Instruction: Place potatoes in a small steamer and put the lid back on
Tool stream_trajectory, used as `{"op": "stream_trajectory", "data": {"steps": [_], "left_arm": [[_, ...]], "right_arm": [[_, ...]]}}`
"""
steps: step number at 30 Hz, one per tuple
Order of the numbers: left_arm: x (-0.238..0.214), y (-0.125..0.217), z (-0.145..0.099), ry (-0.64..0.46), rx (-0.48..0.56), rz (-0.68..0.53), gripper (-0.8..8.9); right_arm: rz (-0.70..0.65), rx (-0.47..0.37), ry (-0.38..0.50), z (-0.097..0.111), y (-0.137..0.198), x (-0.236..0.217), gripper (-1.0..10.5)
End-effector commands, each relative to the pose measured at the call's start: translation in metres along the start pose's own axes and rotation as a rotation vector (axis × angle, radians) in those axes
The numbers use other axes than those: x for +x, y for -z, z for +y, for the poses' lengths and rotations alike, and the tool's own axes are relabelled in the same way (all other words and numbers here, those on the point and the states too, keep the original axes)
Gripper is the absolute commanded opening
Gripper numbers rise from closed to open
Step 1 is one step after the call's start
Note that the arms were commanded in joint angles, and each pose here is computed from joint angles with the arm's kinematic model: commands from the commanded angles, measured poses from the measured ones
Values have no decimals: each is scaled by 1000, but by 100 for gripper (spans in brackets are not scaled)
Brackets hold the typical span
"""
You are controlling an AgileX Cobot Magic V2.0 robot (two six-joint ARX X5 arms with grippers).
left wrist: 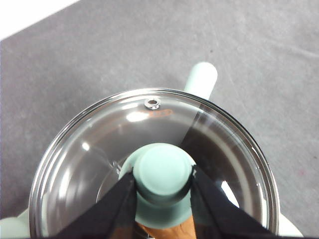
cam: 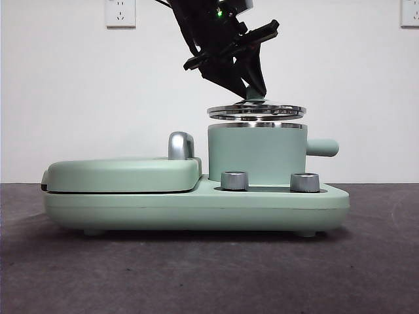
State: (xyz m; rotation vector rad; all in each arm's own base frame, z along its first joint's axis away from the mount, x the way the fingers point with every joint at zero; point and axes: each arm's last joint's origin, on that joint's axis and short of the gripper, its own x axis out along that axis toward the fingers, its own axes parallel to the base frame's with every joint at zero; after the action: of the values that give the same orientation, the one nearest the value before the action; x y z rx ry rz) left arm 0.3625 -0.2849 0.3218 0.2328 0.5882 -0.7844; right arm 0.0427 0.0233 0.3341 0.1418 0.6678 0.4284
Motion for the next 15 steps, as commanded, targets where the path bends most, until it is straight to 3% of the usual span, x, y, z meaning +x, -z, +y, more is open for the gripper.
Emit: {"op": "stream_trajectory", "data": {"steps": [1,11,15], "left_arm": [[8,-4,-5,12,30,-30,14],[24,8,-6,9,23,36,14],[24,11,-6,-72,54,76,14]], "right_arm": [[-13,9,-11,1,-3,-1,463],[-10,13,-10,1,-3,-1,463],[-10,13,-10,1,-3,-1,463]]}}
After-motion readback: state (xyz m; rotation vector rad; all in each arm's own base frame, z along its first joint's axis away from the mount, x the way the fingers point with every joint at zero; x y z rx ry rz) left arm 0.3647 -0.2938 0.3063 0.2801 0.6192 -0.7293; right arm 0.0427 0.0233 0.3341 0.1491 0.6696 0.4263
